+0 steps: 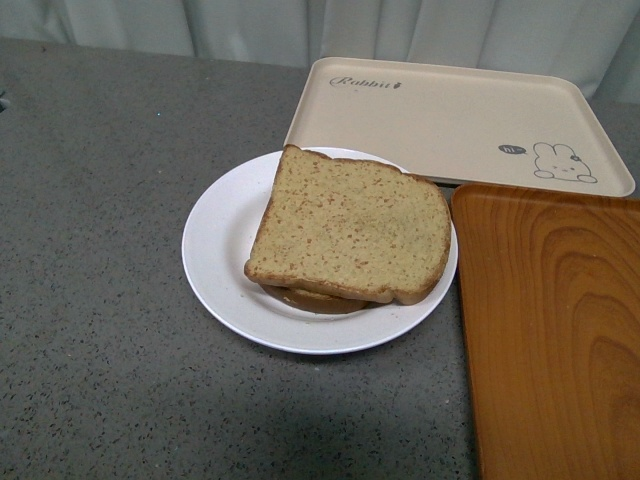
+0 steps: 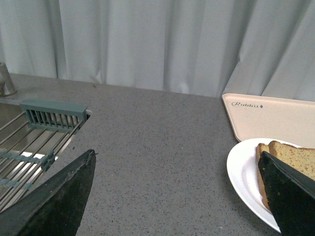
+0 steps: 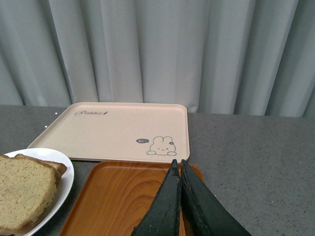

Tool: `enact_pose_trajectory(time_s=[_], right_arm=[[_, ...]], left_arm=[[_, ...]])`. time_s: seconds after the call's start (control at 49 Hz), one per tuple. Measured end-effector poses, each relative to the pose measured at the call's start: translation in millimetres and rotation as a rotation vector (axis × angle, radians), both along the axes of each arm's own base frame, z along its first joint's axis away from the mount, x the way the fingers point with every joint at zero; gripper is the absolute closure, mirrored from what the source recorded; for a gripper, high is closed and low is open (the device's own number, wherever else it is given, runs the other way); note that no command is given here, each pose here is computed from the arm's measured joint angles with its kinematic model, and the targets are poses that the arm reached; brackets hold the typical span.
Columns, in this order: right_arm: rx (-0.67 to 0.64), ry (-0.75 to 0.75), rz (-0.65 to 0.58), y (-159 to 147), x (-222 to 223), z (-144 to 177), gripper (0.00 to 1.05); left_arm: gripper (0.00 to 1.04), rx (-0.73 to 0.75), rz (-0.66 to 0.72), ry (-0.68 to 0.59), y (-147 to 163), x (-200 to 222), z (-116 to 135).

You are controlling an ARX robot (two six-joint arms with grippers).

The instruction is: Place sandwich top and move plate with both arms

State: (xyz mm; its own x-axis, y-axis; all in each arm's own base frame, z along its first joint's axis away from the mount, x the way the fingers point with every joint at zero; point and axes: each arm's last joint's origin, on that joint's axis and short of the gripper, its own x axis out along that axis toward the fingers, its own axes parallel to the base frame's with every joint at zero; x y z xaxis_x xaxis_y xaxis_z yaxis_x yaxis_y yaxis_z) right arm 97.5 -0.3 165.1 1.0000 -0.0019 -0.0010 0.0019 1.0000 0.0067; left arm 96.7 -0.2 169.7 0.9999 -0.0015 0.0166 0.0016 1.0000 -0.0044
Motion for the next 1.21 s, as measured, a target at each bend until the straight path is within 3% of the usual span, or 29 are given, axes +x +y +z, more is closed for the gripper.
enact_pose_trajectory(time_s=[0.123, 0.245, 0.449, 0.511, 0.552, 0.633, 0.756, 0.981, 1.205], right_arm=[[-0.003, 0.0, 0.0, 0, 0, 0, 1.03], [-0.003, 0.0, 0.0, 0, 0, 0, 0.77], [-0.003, 0.0, 0.0, 0, 0, 0, 0.45], [-0.003, 0.0, 0.0, 0, 0, 0, 0.31], [-0.003, 0.0, 0.0, 0, 0, 0, 0.22], [-0.002, 0.0, 0.0, 0, 0, 0, 0.07], [-0.003, 0.0, 0.0, 0, 0, 0, 0.09], [-0.003, 0.0, 0.0, 0, 0, 0, 0.09], [-0.003, 0.0, 0.0, 0, 0, 0, 0.09]], left_arm=[[0.06, 0.0, 0.0, 0.0, 0, 0, 0], [0.06, 0.0, 0.0, 0.0, 0, 0, 0], [0.06, -0.025, 0.013, 0.028, 0, 0, -1], [0.06, -0.242, 0.111, 0.294, -1, 4, -4], [0.06, -0.417, 0.163, 0.391, -2, 9, -11], [0.06, -0.67, 0.227, 0.433, -4, 21, -17], [0.06, -0.828, 0.266, 0.444, -6, 42, -24], [0.06, -0.887, 0.293, 0.506, -12, 82, -40], [0.06, -0.91, 0.227, 0.552, -34, 91, -53]])
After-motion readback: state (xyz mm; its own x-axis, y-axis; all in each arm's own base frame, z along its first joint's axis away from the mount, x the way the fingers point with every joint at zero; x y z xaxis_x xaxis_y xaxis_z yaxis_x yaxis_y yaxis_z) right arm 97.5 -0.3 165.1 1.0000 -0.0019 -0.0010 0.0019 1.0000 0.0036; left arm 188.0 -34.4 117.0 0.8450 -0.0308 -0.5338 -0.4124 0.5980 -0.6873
